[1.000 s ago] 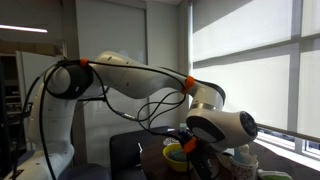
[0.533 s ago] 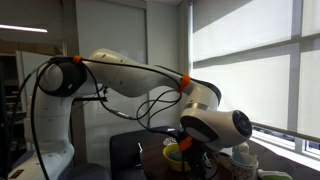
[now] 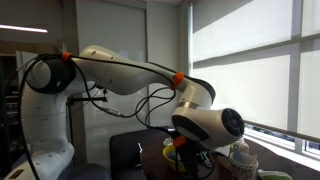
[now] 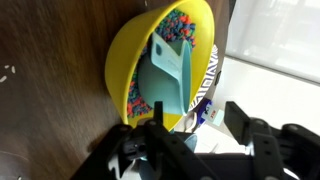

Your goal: Remove the blue ladle from the yellow bowl and put it in the white plate

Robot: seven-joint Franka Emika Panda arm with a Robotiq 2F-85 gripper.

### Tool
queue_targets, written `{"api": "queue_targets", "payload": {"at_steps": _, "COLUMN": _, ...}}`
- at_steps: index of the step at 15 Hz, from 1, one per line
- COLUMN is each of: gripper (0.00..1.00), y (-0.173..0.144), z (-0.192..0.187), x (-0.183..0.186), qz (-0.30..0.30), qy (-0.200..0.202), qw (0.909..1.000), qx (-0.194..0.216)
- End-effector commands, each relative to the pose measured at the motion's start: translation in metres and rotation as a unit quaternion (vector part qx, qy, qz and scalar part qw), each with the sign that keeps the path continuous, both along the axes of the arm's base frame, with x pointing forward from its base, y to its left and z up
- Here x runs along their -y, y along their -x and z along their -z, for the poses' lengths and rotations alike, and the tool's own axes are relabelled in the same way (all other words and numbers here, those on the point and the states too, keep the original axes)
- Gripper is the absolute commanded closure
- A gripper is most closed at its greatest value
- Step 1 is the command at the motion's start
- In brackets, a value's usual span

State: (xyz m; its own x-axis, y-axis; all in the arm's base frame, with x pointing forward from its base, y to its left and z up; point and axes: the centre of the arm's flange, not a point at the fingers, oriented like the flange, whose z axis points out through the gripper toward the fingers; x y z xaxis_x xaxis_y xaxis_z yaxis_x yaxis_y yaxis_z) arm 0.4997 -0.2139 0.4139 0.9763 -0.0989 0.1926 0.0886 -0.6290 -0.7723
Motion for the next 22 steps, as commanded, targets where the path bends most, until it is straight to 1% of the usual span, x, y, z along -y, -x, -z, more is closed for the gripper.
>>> {"api": "queue_targets", "payload": {"at_steps": 1, "gripper": 0.12, "y": 0.018, "z": -0.002, "x": -0.002, "qz": 0.054, "qy": 0.0, "qw": 0.9985, "qx": 0.003}}
{"api": "queue_targets", "payload": {"at_steps": 3, "gripper": 0.09, "y": 0.033, "z": -0.001, "x": 0.0, "qz": 0.07, "qy": -0.007, "qw": 0.9975, "qx": -0.005}}
{"api": "queue_targets", "payload": {"at_steps": 4, "gripper": 0.1, "y": 0.039, "z": -0.001, "x": -0.001, "qz": 0.075, "qy": -0.012, "qw": 0.9971, "qx": -0.009}}
{"api": "queue_targets", "payload": {"at_steps": 5, "gripper": 0.15, "y": 0.047, "z": -0.002, "x": -0.003, "qz": 0.078, "qy": -0.02, "qw": 0.9967, "qx": -0.012}}
{"api": "queue_targets", "payload": {"at_steps": 6, "gripper": 0.17, "y": 0.054, "z": -0.003, "x": -0.005, "qz": 0.084, "qy": -0.023, "qw": 0.9961, "qx": -0.013}}
{"api": "queue_targets", "payload": {"at_steps": 7, "gripper": 0.24, "y": 0.062, "z": -0.005, "x": -0.007, "qz": 0.09, "qy": -0.024, "qw": 0.9955, "qx": -0.017}}
{"api": "queue_targets", "payload": {"at_steps": 8, "gripper": 0.23, "y": 0.07, "z": -0.007, "x": -0.007, "qz": 0.096, "qy": -0.023, "qw": 0.995, "qx": -0.021}}
{"api": "queue_targets", "payload": {"at_steps": 9, "gripper": 0.26, "y": 0.078, "z": -0.009, "x": -0.006, "qz": 0.108, "qy": -0.017, "qw": 0.9938, "qx": -0.022}}
{"api": "queue_targets", "payload": {"at_steps": 11, "gripper": 0.25, "y": 0.089, "z": -0.012, "x": -0.004, "qz": 0.129, "qy": -0.012, "qw": 0.9912, "qx": -0.029}}
{"api": "queue_targets", "payload": {"at_steps": 12, "gripper": 0.27, "y": 0.094, "z": -0.013, "x": -0.004, "qz": 0.138, "qy": -0.008, "qw": 0.9898, "qx": -0.035}}
{"api": "queue_targets", "payload": {"at_steps": 14, "gripper": 0.24, "y": 0.1, "z": -0.013, "x": -0.004, "qz": 0.153, "qy": 0.0, "qw": 0.9874, "qx": -0.041}}
{"api": "queue_targets", "payload": {"at_steps": 15, "gripper": 0.21, "y": 0.101, "z": -0.012, "x": -0.004, "qz": 0.154, "qy": 0.005, "qw": 0.9873, "qx": -0.041}}
{"api": "queue_targets", "payload": {"at_steps": 18, "gripper": 0.07, "y": 0.096, "z": -0.005, "x": -0.002, "qz": 0.138, "qy": 0.038, "qw": 0.9897, "qx": -0.009}}
{"api": "queue_targets", "payload": {"at_steps": 19, "gripper": 0.1, "y": 0.097, "z": -0.008, "x": 0.0, "qz": 0.137, "qy": 0.053, "qw": 0.9892, "qx": 0.003}}
{"api": "queue_targets", "payload": {"at_steps": 20, "gripper": 0.1, "y": 0.097, "z": -0.015, "x": 0.003, "qz": 0.118, "qy": 0.062, "qw": 0.991, "qx": 0.015}}
{"api": "queue_targets", "payload": {"at_steps": 22, "gripper": 0.04, "y": 0.096, "z": -0.026, "x": 0.004, "qz": 0.052, "qy": 0.081, "qw": 0.995, "qx": 0.025}}
